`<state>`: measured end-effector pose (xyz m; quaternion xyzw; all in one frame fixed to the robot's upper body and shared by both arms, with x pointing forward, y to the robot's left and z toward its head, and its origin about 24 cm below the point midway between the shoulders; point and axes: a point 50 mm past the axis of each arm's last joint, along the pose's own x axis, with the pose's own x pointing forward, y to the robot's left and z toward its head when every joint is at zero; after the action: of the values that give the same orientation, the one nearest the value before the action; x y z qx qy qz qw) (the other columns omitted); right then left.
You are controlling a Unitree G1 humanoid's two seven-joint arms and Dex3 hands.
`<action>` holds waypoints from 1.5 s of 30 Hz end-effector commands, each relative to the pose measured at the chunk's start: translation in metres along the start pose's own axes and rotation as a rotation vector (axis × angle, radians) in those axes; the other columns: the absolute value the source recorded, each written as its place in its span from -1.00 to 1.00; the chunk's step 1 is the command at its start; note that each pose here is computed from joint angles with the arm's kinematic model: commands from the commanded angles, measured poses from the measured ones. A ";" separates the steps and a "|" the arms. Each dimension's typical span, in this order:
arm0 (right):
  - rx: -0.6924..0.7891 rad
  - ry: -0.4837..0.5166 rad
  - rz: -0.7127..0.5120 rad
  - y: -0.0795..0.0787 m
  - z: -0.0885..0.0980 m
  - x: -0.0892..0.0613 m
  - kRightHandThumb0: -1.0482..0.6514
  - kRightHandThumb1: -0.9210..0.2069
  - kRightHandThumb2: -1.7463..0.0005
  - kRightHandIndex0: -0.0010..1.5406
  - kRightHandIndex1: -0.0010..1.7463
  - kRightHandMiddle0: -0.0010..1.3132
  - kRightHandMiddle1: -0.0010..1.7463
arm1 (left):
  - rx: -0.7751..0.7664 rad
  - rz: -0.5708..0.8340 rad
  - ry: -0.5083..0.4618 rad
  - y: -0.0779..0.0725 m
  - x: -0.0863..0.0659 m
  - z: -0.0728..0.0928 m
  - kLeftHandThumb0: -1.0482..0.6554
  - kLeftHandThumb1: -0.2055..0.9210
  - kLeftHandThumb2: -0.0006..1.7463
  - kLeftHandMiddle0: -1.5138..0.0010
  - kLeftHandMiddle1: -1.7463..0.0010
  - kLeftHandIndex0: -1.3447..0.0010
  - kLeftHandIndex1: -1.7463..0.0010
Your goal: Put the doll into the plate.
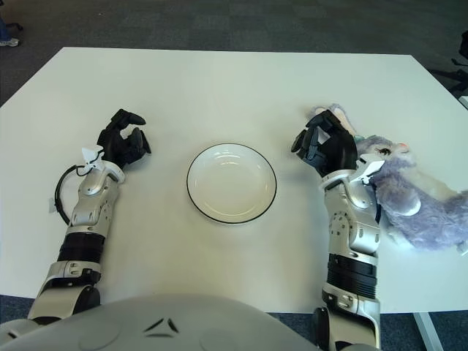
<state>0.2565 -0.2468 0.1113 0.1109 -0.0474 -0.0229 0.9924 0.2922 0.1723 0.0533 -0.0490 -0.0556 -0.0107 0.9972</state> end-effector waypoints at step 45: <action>-1.295 -0.222 -0.080 -0.020 0.106 -0.025 -0.84 -0.81 0.55 0.49 1.00 -1.00 -0.01 | -0.007 0.016 0.039 -0.002 -0.008 -0.009 -0.24 0.37 0.15 -0.28 -1.00 0.38 -1.00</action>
<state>0.2273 -0.2876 0.1951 -0.4682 -0.1229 -0.1025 0.8690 0.2912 0.1686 0.0537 -0.0526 -0.0517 -0.0052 0.9973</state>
